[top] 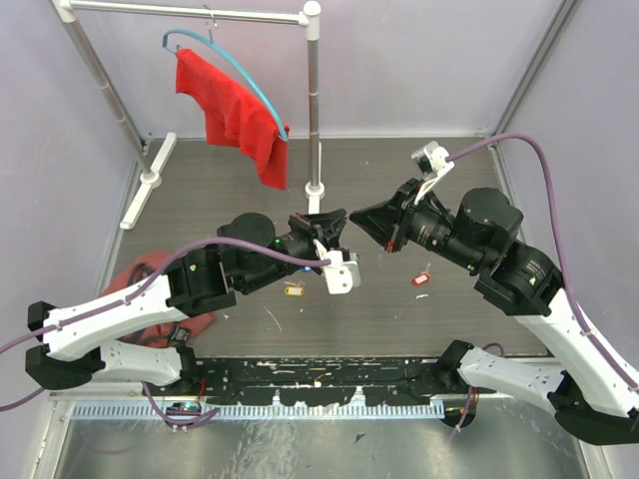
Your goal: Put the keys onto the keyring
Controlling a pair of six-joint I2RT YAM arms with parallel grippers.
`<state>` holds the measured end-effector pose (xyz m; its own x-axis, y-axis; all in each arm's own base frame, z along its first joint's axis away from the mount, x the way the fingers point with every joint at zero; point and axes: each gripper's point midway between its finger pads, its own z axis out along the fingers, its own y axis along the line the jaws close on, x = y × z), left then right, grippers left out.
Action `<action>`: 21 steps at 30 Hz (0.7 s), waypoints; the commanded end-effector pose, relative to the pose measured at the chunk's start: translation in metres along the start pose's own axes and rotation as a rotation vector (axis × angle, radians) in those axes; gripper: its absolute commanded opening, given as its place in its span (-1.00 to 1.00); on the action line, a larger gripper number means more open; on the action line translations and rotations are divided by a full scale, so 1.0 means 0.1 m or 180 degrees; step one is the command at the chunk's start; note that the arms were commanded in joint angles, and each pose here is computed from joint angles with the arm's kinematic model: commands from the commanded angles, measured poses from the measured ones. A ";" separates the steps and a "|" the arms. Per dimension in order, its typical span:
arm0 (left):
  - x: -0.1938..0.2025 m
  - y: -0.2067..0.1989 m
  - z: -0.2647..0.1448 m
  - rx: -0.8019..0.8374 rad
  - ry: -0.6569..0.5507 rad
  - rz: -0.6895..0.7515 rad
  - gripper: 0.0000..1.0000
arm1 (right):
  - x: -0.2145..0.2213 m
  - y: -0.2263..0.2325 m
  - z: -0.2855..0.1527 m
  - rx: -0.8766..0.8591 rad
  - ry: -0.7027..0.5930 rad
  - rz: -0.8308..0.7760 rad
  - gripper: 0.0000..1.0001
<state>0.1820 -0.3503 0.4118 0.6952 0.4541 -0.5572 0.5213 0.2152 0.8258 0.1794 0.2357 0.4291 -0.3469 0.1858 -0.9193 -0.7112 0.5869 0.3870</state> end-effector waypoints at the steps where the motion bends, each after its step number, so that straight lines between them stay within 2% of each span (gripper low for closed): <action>1: -0.24 0.24 -0.12 -0.0195 -0.0292 -0.0089 -1.00 | -0.14 0.07 -0.03 -0.0083 -0.0180 -0.0038 -0.98; 3: -0.26 0.25 -0.14 -0.0224 -0.0338 -0.0125 -0.95 | -0.15 0.08 -0.04 -0.0114 -0.0192 -0.0049 -0.99; 7: -0.30 0.29 -0.20 -0.0315 -0.0460 -0.0195 -0.67 | -0.18 0.16 -0.09 -0.0236 -0.0233 -0.0087 -0.99; 21: -0.39 0.33 -0.24 -0.0396 -0.0663 -0.0318 -0.53 | -0.20 0.22 -0.10 -0.0336 -0.0285 -0.0057 -0.98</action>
<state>0.1676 -0.3462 0.4318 0.7140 0.3401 -0.6120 0.5456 0.2775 0.7908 0.1672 0.2377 0.4457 -0.3123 0.2193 -0.9243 -0.7624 0.5227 0.3816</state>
